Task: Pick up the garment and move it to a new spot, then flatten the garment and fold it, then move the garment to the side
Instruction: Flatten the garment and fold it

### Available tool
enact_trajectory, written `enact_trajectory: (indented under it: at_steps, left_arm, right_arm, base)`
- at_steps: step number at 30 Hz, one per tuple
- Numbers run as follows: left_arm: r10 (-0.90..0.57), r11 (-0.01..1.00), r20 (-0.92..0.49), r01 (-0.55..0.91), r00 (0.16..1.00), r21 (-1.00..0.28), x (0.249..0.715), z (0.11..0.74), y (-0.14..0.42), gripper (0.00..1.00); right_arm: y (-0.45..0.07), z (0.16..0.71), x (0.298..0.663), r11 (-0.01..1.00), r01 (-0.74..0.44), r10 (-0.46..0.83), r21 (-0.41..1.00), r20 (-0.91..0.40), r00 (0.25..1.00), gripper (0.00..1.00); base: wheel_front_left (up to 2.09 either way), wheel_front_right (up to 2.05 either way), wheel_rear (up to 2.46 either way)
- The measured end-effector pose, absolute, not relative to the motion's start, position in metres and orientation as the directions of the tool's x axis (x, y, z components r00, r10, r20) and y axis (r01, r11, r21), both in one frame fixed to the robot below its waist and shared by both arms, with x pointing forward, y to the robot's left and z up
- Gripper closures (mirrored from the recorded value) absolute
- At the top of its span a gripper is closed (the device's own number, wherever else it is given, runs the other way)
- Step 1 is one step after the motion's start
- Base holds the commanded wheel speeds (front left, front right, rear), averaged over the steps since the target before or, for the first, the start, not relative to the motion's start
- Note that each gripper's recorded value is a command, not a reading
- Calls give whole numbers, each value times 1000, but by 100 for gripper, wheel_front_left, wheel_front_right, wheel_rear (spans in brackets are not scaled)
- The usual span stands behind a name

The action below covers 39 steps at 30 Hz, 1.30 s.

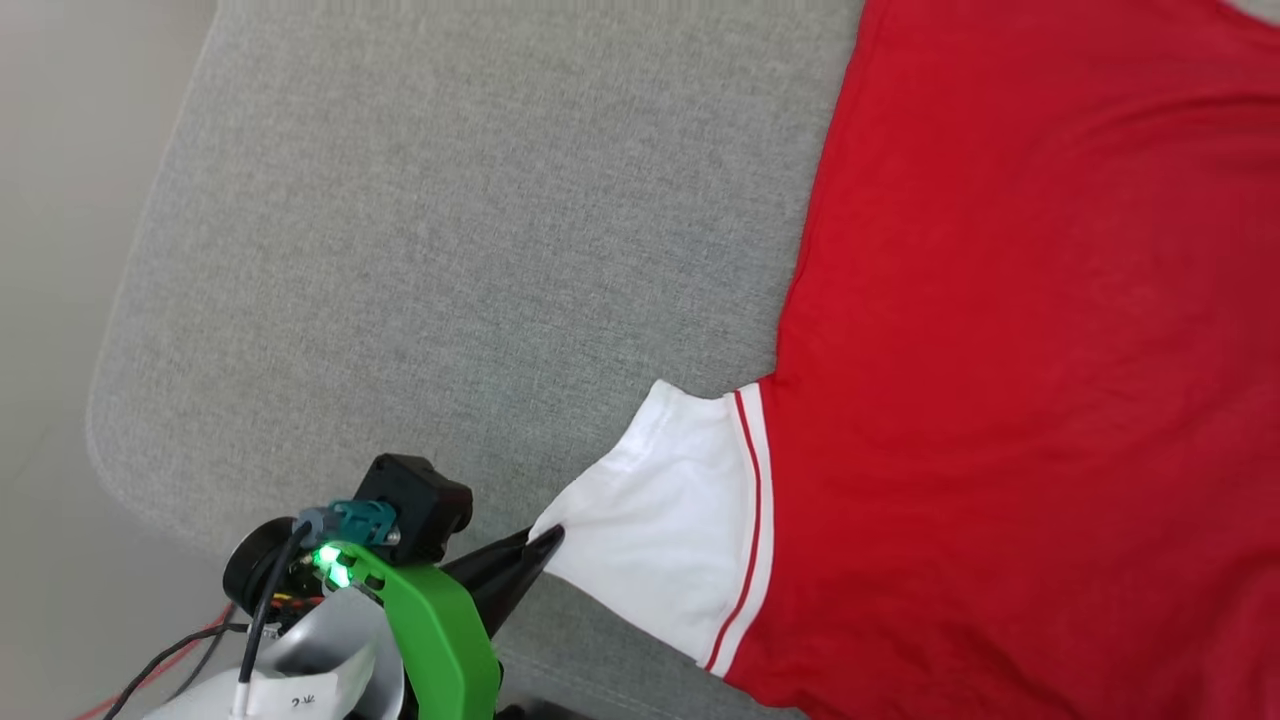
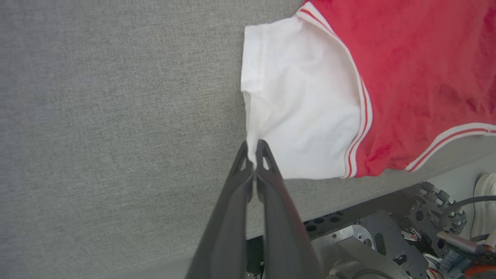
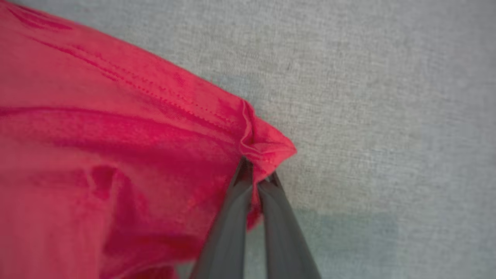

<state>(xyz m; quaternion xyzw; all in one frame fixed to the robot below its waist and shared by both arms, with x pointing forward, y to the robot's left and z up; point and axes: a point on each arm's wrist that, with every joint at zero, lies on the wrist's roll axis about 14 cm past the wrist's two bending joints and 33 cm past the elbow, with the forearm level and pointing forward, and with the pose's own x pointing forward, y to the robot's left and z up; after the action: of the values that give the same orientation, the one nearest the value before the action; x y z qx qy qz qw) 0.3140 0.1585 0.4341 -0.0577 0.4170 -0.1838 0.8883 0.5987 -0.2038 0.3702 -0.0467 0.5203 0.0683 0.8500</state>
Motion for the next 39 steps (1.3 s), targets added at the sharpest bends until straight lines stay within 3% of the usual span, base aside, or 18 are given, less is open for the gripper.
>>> enact_trajectory:
  at_steps: [8,10,21,30,38,39]
  left_arm:
    - [-389,921,-690,282,611,-269,305,449,155,100]
    - [-396,918,-670,296,628,-264,302,456,152,100]
    - [-467,884,-589,348,660,-312,302,472,129,100]
    - [-488,873,-526,388,696,-296,304,484,119,100]
    - [-505,863,-496,402,706,-305,304,489,112,100]
    - [-505,863,-498,401,705,-307,303,488,112,100]
  right_arm:
    - [-230,378,532,991,-131,50,-4,-913,406,100]
    - [-246,384,492,993,-115,34,-12,-921,389,100]
    - [-284,404,396,1000,-26,15,5,-916,400,100]
    - [-294,415,335,999,33,14,31,-911,411,100]
    - [-290,394,288,996,74,29,56,-946,323,100]
    - [-288,394,289,996,73,32,59,-945,325,63]
  base:
    - [0,0,0]
    - [0,0,0]
    - [0,0,0]
    - [0,0,0]
    - [0,0,0]
    - [0,0,0]
